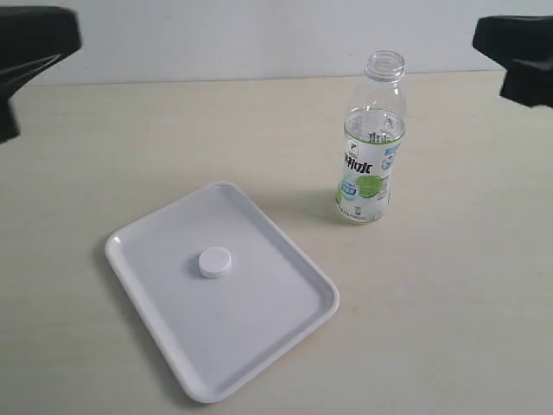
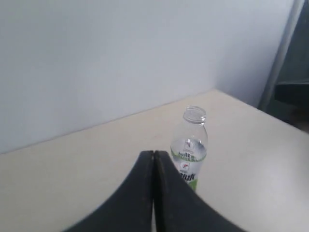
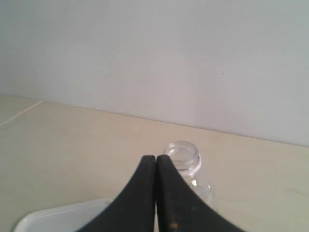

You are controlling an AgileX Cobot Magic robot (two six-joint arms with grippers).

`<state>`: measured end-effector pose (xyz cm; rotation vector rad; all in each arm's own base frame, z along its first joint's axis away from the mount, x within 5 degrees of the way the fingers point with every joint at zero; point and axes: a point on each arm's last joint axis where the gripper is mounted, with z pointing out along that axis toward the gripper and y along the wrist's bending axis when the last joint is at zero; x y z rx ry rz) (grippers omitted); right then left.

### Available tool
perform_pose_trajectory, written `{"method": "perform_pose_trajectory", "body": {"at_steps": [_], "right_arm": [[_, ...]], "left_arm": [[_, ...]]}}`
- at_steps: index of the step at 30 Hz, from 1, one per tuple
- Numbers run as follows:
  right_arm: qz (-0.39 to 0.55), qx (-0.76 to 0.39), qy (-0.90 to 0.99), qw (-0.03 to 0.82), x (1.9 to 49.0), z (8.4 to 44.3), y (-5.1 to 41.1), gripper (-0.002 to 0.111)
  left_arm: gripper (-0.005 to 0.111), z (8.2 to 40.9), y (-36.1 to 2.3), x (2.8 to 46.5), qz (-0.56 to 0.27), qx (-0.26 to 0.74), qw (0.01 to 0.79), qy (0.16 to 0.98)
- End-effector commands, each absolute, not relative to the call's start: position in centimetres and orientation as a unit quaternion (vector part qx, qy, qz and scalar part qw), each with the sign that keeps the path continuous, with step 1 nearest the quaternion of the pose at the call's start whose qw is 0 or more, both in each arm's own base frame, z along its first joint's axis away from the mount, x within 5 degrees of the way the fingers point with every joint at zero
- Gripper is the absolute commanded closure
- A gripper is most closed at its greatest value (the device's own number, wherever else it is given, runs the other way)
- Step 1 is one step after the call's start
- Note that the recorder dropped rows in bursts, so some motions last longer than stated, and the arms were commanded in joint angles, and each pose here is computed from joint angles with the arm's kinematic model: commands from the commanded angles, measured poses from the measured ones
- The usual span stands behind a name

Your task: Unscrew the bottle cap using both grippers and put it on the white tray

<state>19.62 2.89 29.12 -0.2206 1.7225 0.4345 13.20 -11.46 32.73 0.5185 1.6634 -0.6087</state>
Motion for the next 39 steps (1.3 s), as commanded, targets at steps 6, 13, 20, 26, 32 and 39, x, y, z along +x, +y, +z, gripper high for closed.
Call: {"method": "perform_pose_trajectory", "body": {"at_steps": [6,13,20,26,32,39], "right_arm": [[0.156,-0.056,0.709,0.686,10.2,25.0,2.6,0.108],[0.148,-0.051,0.721,0.675,8.1,20.8,2.6,0.108],[0.191,-0.011,0.721,0.666,8.1,20.8,2.7,0.108],[0.19,-0.013,0.721,0.666,8.1,20.8,2.7,0.108],[0.19,-0.013,0.721,0.666,8.1,20.8,2.7,0.108],[0.197,-0.02,0.721,0.664,8.0,20.8,2.8,0.108]], "left_arm": [[0.107,24.9,-4.8,7.0,-0.312,0.121,0.7,0.63],[0.107,22.8,-3.8,5.6,-0.35,0.1,0.693,0.623],[0.107,21.9,-4.1,5.5,-0.346,0.119,0.659,0.657],[0.107,21.9,-4.1,5.5,-0.345,0.12,0.66,0.657],[0.107,21.9,-4.1,5.5,-0.345,0.12,0.66,0.657],[0.107,21.9,-4.1,5.5,-0.345,0.12,0.66,0.657]]}}
